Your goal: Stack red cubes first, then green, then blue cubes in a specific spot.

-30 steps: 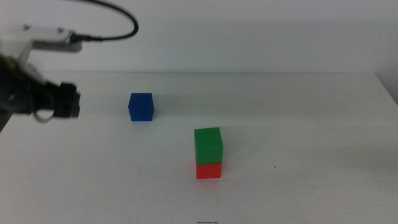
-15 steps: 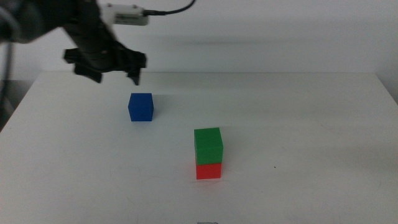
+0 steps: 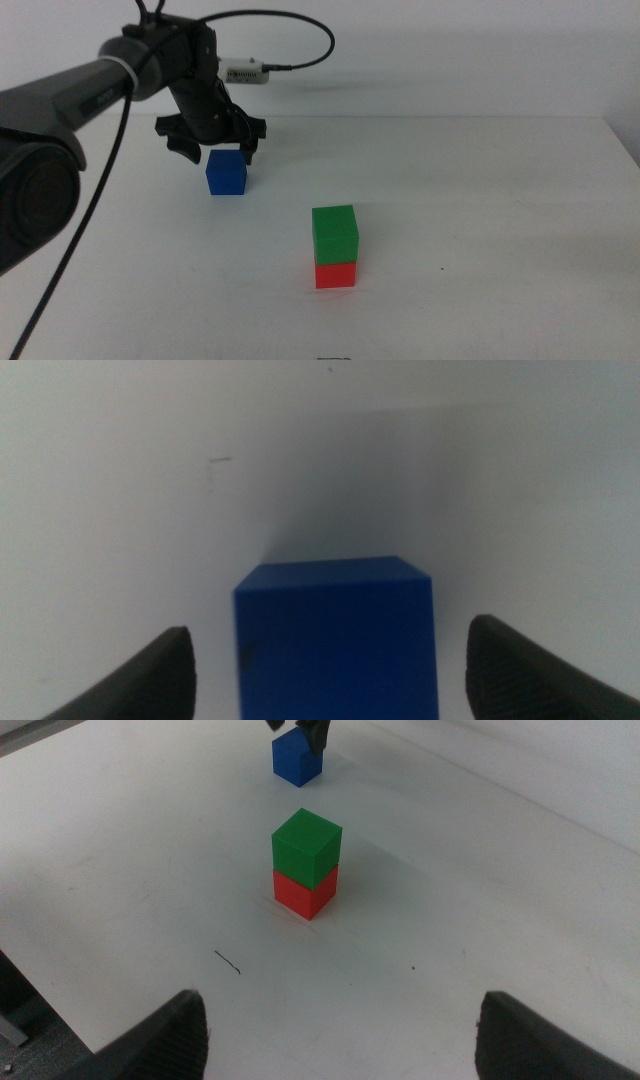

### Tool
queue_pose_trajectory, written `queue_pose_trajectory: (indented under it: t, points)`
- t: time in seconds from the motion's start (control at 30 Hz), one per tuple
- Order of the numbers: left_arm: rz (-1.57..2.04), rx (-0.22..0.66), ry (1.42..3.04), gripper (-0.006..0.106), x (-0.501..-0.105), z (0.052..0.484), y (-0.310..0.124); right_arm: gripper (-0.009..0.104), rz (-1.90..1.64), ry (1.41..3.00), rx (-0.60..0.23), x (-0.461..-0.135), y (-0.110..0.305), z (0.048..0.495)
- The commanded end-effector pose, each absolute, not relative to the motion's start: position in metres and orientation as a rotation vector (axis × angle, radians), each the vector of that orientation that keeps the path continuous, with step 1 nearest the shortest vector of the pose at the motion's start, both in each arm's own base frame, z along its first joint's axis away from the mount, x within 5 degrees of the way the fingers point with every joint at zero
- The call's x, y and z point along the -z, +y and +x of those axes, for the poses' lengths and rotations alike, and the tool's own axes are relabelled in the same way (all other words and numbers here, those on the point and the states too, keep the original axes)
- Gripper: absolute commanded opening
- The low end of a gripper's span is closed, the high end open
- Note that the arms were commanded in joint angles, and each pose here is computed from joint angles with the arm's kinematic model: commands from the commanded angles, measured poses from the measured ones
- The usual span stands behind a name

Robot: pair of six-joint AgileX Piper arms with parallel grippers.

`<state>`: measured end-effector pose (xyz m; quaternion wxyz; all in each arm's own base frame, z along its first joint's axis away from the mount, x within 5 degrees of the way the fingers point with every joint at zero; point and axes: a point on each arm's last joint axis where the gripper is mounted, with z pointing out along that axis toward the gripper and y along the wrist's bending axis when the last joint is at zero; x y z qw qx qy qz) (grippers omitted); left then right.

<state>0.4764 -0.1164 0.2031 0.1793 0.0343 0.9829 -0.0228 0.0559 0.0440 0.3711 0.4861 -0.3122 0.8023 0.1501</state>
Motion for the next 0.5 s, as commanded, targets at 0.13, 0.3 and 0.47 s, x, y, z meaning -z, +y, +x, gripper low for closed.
queue_pose_trajectory:
  t: [0.13,0.3,0.47]
  points:
    - [0.067,0.128,2.665,0.081,-0.228,0.482,-0.121,0.091,-0.735,1.869,-0.367,-0.383,0.046,0.059]
    - [0.065,0.129,2.668,0.054,-0.224,0.483,-0.121,0.091,-0.735,1.869,-0.367,-0.383,0.046,0.059]
    - [0.053,0.152,2.694,0.020,-0.247,0.474,-0.120,0.091,-0.735,1.869,-0.367,-0.383,0.046,0.059]
